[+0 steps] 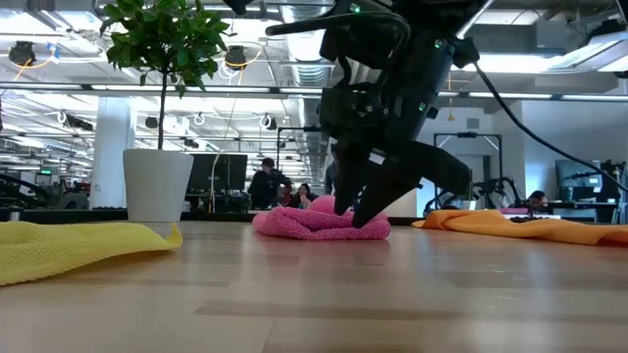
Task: Fold microfiber towels
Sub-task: Put the pink microfiber cloth into the bin
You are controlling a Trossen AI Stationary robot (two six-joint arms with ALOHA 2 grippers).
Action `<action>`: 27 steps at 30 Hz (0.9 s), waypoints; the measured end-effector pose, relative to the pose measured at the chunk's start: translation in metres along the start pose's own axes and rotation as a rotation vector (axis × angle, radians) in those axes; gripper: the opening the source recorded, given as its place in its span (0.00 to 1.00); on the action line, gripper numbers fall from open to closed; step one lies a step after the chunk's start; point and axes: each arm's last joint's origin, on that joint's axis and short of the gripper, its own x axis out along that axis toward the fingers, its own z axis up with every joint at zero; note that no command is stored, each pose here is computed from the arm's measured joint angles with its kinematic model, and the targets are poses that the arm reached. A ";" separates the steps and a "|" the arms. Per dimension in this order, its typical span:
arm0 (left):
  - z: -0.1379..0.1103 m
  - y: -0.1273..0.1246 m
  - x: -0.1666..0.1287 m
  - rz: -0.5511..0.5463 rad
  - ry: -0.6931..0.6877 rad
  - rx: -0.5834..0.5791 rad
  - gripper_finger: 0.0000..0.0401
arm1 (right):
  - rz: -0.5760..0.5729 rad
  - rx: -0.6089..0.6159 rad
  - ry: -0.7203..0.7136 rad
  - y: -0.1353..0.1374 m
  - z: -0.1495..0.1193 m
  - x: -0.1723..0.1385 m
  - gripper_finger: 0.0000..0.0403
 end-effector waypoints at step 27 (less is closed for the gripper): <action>-0.001 0.001 0.000 0.005 0.009 0.022 0.37 | 0.095 0.079 0.019 -0.018 -0.019 0.021 0.45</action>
